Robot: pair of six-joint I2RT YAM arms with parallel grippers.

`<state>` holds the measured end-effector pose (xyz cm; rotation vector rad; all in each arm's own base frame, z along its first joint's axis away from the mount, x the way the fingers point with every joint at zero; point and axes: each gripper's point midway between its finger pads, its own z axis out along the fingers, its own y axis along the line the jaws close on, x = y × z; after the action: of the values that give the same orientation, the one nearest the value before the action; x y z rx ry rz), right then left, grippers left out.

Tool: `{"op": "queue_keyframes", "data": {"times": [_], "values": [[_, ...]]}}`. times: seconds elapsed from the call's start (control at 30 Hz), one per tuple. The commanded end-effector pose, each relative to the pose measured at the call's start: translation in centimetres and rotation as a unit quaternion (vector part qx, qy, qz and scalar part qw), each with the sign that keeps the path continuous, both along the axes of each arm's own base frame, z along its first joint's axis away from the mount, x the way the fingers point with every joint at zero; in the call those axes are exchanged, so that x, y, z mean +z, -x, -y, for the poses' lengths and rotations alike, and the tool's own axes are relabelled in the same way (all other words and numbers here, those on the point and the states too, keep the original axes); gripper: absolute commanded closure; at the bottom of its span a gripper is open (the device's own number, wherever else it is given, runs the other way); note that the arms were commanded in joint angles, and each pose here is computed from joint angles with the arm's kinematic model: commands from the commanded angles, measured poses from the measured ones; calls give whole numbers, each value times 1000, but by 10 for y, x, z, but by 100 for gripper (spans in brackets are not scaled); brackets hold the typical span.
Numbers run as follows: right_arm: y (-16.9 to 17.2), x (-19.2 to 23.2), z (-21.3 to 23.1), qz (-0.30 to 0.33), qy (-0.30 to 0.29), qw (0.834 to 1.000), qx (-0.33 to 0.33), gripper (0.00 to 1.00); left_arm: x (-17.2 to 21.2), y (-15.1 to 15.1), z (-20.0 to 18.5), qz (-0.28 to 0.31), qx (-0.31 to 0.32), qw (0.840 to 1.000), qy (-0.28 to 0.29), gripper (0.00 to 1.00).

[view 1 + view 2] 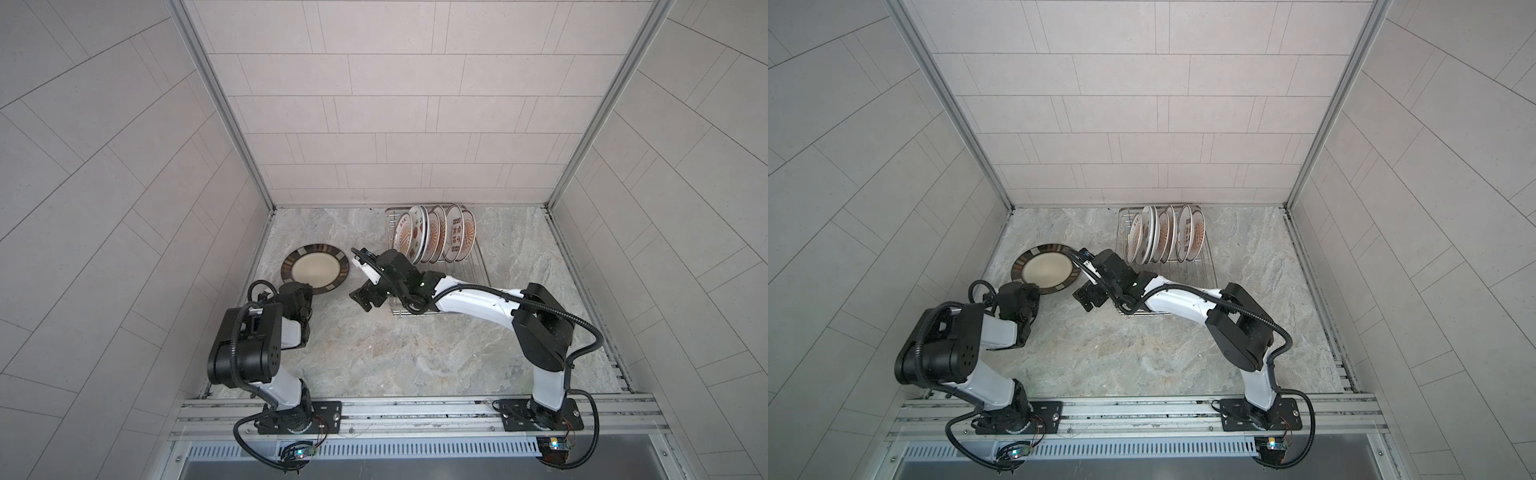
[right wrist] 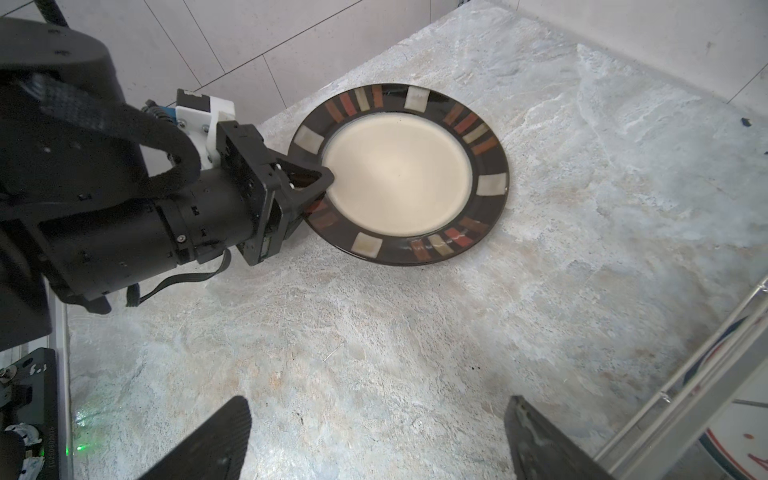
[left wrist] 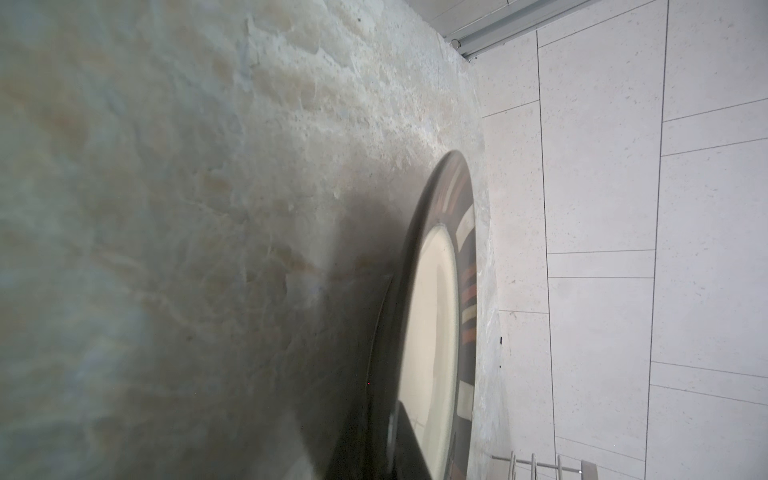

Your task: Unload the plates from the dish rack

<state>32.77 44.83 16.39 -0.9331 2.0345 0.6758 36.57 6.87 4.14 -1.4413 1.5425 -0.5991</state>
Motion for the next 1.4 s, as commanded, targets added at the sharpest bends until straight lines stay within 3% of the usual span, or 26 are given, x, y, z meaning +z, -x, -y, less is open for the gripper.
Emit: {"op": "queue_keyframes", "data": {"times": [0.0,0.13,0.63,1.0,1.2,1.3,1.37], "values": [[-9,4,-1,15,4,1000,-6,4,36,-31,-11,80,17,997,-9,93],[-16,4,2,15,6,1000,-12,3,28,-36,-12,88,18,996,-9,92],[-22,7,14,18,10,1000,-19,3,15,-38,-12,59,13,998,-25,70],[-6,18,31,24,-4,1000,-16,3,7,-15,-16,40,18,998,-51,35],[6,30,38,29,-14,999,-3,2,15,-4,-19,39,28,997,-60,4],[31,51,32,23,-34,997,59,1,13,12,-19,23,24,997,-73,2],[35,64,41,40,-25,998,50,0,18,23,-22,22,30,996,-80,1]]}}
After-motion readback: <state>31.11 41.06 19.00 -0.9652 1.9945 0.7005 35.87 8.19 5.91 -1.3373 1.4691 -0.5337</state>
